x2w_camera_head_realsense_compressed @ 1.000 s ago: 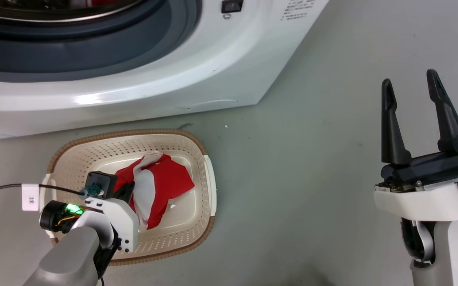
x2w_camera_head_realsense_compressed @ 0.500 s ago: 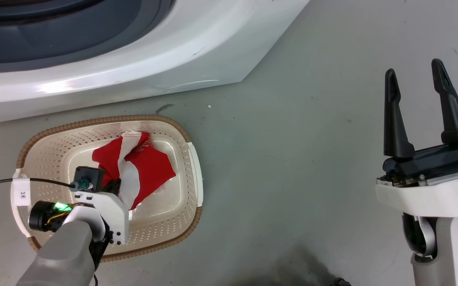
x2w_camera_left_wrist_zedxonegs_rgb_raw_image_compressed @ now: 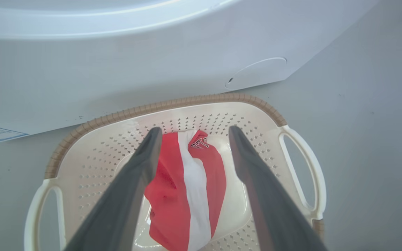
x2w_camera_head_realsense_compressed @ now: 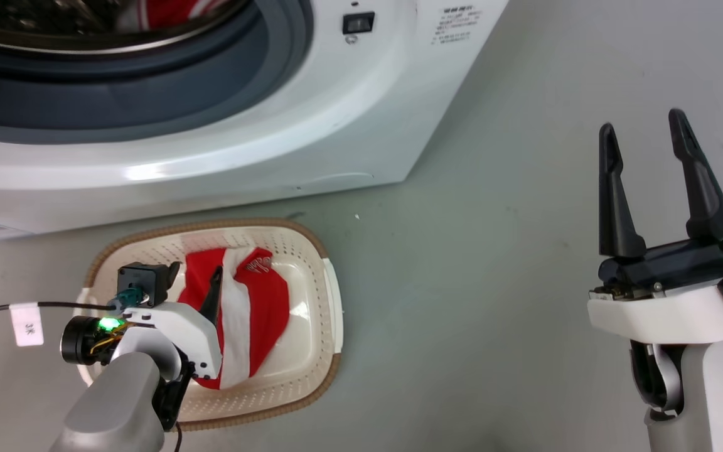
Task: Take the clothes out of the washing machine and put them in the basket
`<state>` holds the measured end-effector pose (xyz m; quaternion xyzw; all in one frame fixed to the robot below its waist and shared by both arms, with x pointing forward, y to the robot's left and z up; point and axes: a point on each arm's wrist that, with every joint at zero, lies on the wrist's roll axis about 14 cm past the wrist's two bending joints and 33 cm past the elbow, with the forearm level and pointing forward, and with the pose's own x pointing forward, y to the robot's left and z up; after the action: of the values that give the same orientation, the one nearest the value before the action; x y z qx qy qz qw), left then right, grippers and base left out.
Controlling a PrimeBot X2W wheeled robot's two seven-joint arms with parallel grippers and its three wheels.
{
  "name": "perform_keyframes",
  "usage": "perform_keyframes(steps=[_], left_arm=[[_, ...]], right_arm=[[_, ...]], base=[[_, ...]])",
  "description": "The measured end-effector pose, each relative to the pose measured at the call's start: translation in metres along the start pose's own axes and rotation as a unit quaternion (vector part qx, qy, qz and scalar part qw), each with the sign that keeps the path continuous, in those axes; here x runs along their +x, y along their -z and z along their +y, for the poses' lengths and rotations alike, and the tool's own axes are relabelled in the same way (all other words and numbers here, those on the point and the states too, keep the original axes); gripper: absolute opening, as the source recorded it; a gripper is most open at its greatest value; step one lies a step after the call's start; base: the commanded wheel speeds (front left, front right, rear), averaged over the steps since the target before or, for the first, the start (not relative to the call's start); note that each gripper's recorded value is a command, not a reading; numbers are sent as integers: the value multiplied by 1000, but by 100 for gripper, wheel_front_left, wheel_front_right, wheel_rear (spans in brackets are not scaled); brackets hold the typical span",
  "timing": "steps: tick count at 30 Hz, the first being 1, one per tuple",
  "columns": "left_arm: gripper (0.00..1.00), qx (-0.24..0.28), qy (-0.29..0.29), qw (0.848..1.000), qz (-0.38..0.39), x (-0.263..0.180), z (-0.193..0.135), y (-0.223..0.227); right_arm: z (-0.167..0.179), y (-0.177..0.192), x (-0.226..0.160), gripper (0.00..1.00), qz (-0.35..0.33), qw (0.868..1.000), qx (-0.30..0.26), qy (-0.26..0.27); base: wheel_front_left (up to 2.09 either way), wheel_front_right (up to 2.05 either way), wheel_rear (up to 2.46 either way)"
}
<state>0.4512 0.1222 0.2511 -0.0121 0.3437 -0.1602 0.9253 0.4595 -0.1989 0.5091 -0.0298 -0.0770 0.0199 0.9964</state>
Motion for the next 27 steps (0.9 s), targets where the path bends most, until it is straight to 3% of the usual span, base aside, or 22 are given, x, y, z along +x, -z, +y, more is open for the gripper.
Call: perform_keyframes(steps=[15, 27], left_arm=[[100, -31, -47, 977, -204, -75, 12, -104], [100, -3, -5, 953, -302, -56, 17, -204]], right_arm=[[19, -39, -14, 100, -40, 999, 18, -21], [5, -17, -16, 100, -12, 1000, 22, -1]], base=[[0, 0, 0], [0, 0, 0]])
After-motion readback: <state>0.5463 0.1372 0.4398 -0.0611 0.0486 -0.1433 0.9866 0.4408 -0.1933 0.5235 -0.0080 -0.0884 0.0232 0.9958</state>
